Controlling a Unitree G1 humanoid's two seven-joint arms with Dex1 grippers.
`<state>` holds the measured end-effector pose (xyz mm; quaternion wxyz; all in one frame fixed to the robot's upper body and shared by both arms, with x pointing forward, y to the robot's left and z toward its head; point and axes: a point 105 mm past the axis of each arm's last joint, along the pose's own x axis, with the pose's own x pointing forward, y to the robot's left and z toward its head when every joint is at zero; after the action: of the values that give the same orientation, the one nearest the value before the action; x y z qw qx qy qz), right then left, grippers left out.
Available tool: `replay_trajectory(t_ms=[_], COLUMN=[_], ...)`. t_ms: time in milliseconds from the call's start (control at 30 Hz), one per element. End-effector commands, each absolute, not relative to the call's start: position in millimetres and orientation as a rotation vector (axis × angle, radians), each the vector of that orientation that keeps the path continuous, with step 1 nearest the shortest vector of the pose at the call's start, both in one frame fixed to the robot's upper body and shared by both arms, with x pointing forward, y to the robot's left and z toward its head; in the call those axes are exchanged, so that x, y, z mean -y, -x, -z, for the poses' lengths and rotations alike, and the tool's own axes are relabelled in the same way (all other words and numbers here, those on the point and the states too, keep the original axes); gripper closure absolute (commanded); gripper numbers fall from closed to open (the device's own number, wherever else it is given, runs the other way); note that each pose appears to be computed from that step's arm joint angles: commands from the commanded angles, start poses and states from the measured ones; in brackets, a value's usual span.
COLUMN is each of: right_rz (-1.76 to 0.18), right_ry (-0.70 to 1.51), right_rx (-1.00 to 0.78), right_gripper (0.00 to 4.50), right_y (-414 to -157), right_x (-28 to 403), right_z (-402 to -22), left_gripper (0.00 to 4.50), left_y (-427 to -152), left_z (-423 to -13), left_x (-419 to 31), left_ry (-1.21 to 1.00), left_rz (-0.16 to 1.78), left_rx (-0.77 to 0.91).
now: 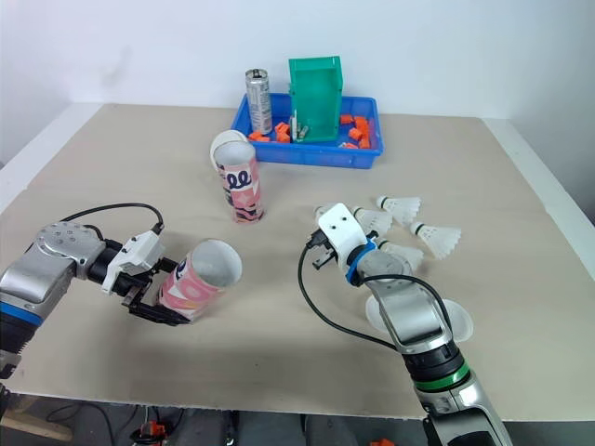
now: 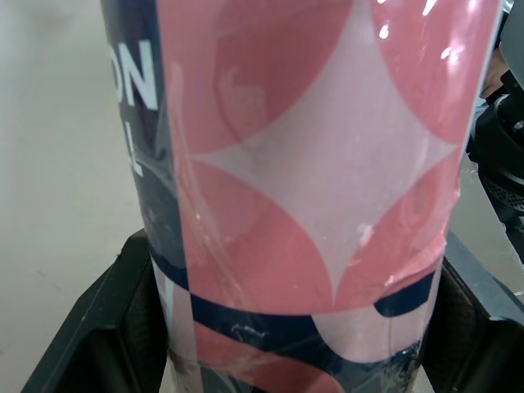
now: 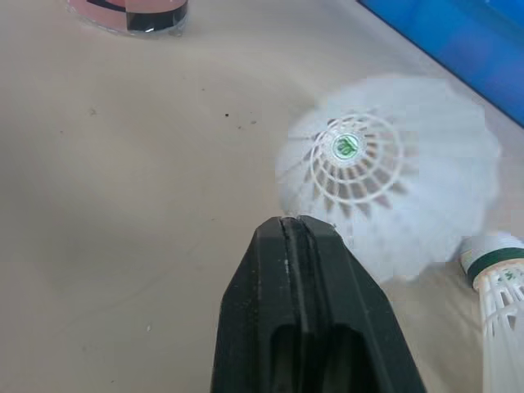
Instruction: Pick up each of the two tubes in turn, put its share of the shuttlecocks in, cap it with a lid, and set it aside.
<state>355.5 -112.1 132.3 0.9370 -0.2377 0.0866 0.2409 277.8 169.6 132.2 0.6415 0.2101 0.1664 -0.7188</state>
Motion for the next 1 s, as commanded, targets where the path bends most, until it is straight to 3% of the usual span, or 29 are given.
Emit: replay_trajectory(t_ms=[33,167,367,500,633,833,1000], right_rz=[-0.511,-0.522,-0.606,-0.767,-0.933,-1.196,-1.252], right_ry=[0.495,0.497,0.521,0.562,0.570,0.574,0.550], right_rx=[-0.088,-0.069,0.103,0.252,0.286,0.268,0.254], right_gripper=[4.46,4.46,4.46,4.46,4.46,4.46,4.46], right_y=[-354,-352,-343,-316,-288,-244,-235], right_x=[102,103,96,100,103,98,96], right_z=[-155,-160,-205,-252,-270,-272,-269], left_gripper=[0.88,0.88,0.88,0.88,0.88,0.88,0.88], left_y=[-279,-279,-279,-279,-279,-279,-278], left_z=[-144,-144,-143,-143,-143,-142,-142], left_x=[-172,-172,-171,-171,-171,-171,-172], left_ry=[-0.500,-0.498,-0.494,-0.491,-0.490,-0.490,-0.489], left_rz=[1.620,1.621,1.623,1.623,1.622,1.621,1.618], left_rx=[-0.339,-0.337,-0.333,-0.333,-0.333,-0.334,-0.335])
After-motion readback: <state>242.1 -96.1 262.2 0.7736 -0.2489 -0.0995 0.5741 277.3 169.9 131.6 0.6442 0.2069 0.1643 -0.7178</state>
